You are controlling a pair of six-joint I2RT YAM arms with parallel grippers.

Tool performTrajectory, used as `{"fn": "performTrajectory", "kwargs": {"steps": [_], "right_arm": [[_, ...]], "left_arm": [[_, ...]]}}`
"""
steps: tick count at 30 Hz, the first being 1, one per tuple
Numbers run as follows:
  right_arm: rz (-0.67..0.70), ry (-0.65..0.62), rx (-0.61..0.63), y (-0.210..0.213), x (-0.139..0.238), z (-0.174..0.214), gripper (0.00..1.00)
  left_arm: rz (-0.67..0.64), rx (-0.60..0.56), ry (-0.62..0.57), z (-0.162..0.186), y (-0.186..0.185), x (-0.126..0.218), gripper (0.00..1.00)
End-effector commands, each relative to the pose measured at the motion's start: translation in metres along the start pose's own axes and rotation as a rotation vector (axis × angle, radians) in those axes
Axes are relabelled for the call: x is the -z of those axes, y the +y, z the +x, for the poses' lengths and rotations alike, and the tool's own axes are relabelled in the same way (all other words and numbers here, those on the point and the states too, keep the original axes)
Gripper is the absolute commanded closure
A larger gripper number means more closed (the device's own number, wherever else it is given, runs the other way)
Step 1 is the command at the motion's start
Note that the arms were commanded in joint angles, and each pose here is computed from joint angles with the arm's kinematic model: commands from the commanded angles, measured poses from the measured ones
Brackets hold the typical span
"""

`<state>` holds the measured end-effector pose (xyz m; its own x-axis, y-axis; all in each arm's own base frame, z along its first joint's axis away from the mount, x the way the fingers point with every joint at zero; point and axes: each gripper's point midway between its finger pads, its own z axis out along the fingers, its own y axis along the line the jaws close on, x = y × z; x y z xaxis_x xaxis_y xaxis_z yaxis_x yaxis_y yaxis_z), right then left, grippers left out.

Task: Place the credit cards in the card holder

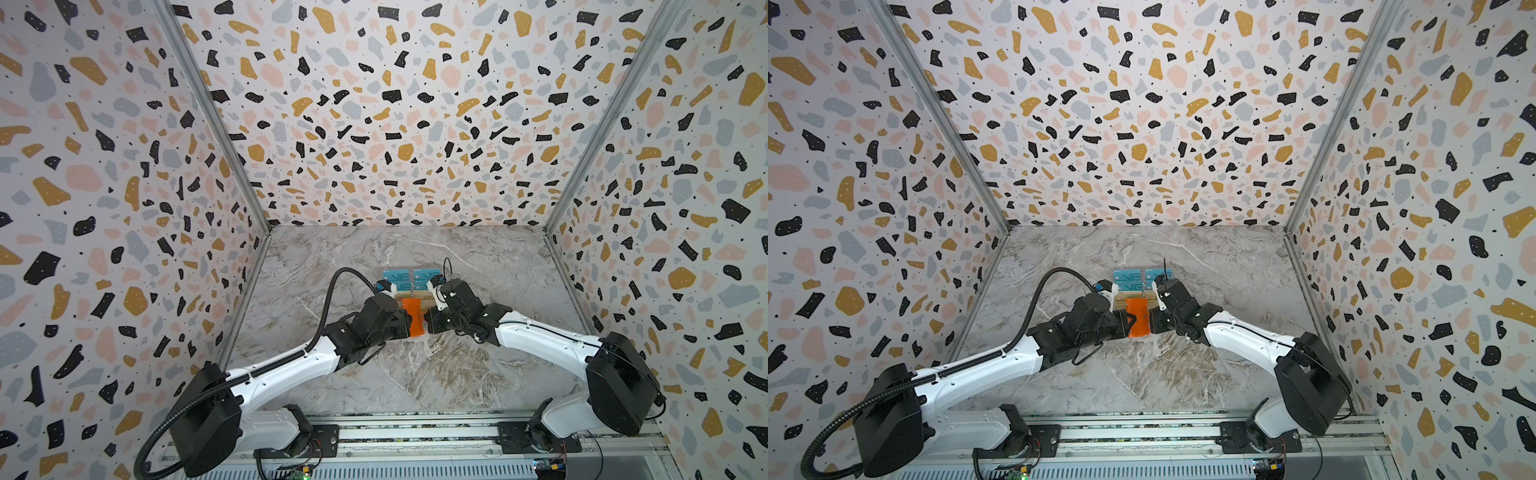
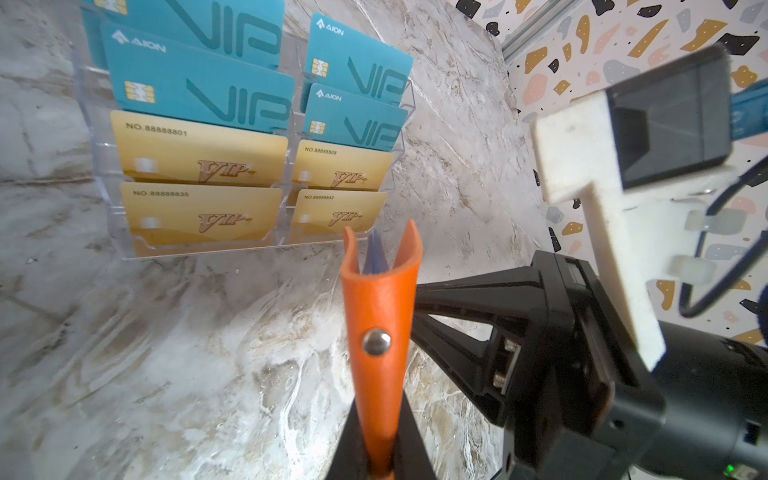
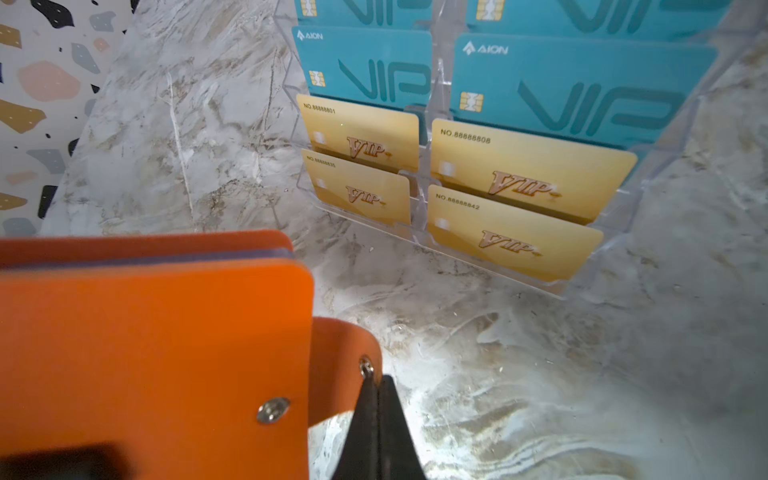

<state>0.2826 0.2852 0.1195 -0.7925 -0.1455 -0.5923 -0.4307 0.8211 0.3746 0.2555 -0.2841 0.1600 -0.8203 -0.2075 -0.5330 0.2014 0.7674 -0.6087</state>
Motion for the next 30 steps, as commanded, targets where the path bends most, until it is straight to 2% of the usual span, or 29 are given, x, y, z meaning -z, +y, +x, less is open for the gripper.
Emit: {"fn": "performTrajectory", "kwargs": {"steps": [1, 7, 10, 15, 20, 22, 24, 28, 30], "right_arm": [[-0.103, -0.029, -0.019, 0.005, 0.009, -0.004, 0.77], [-0.243, -0.057, -0.045, 0.007, 0.023, 0.005, 0.61], [-0.347, -0.075, -0.051, 0.015, 0.032, 0.007, 0.59], [-0.442, -0.089, -0.043, 0.024, 0.045, 0.01, 0.58], [-0.454, -0.132, -0.039, 0.024, 0.062, 0.005, 0.58], [-0.443, -0.162, -0.038, 0.023, 0.072, 0.003, 0.51], [-0.441, -0.189, -0.036, 0.024, 0.082, 0.0, 0.4], [-0.463, -0.229, -0.038, 0.031, 0.094, -0.007, 0.24], [-0.452, -0.221, -0.032, 0.032, 0.089, -0.01, 0.22]], "left_arm": [[0.087, 0.006, 0.003, -0.004, -0.011, 0.006, 0.95], [0.192, -0.001, 0.036, -0.008, -0.012, 0.009, 0.95], [0.245, -0.013, 0.054, -0.007, -0.018, 0.013, 0.95], [0.326, 0.012, 0.064, -0.004, -0.025, 0.016, 0.95], [0.286, 0.009, 0.064, -0.004, -0.017, 0.015, 0.94], [0.274, 0.01, 0.063, -0.005, -0.015, 0.015, 0.94], [0.264, 0.007, 0.069, -0.005, -0.014, 0.013, 0.94], [0.281, 0.001, 0.079, -0.005, -0.018, 0.014, 0.94], [0.289, -0.007, 0.08, -0.004, -0.02, 0.015, 0.94]]}}
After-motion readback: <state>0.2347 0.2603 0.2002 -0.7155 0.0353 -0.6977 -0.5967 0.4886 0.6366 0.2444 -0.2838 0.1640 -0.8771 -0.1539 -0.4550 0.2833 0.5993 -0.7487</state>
